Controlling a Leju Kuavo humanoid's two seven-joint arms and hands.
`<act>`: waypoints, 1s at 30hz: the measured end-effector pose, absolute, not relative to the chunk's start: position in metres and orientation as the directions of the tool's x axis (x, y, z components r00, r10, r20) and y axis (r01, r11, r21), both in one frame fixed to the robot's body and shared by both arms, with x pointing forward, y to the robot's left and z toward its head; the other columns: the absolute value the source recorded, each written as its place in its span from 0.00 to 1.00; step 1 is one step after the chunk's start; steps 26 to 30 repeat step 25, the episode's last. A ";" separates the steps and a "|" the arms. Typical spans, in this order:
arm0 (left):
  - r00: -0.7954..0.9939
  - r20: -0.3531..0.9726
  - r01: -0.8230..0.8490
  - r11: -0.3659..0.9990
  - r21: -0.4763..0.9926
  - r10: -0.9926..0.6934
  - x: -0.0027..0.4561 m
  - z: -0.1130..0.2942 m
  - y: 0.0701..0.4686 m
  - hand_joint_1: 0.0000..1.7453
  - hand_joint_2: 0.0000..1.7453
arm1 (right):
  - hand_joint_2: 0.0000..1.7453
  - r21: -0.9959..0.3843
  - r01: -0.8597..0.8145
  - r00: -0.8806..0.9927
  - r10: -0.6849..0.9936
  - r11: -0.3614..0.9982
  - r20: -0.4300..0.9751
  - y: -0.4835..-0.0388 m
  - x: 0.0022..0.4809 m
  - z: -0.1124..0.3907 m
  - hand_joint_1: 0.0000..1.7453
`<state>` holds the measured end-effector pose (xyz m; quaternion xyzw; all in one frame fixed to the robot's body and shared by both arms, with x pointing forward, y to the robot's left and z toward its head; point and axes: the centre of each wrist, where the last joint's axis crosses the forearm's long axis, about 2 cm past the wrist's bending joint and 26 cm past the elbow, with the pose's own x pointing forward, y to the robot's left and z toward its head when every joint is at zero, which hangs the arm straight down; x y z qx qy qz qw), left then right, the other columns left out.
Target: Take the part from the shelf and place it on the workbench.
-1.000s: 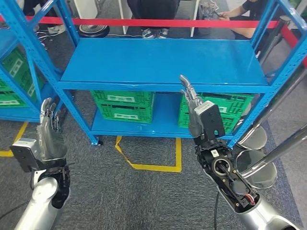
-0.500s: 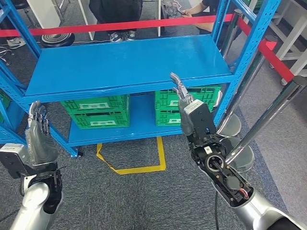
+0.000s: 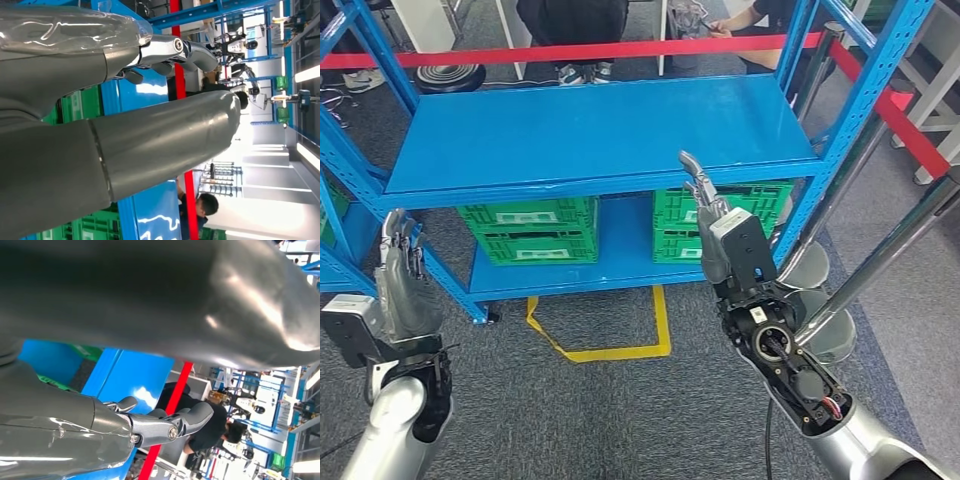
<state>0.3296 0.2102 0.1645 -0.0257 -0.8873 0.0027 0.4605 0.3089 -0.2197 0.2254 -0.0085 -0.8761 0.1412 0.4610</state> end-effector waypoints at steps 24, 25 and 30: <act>-0.584 0.809 0.071 0.997 -0.032 0.068 0.329 0.164 0.203 0.00 0.00 | 0.00 -0.240 -0.087 -0.549 0.155 0.967 0.821 -0.225 0.304 0.220 0.00; -0.587 0.807 0.076 0.997 -0.031 0.070 0.329 0.164 0.202 0.00 0.00 | 0.00 -0.240 -0.084 -0.548 0.156 0.967 0.822 -0.226 0.304 0.219 0.00; -0.587 0.807 0.076 0.997 -0.031 0.070 0.329 0.164 0.202 0.00 0.00 | 0.00 -0.240 -0.084 -0.548 0.156 0.967 0.822 -0.226 0.304 0.219 0.00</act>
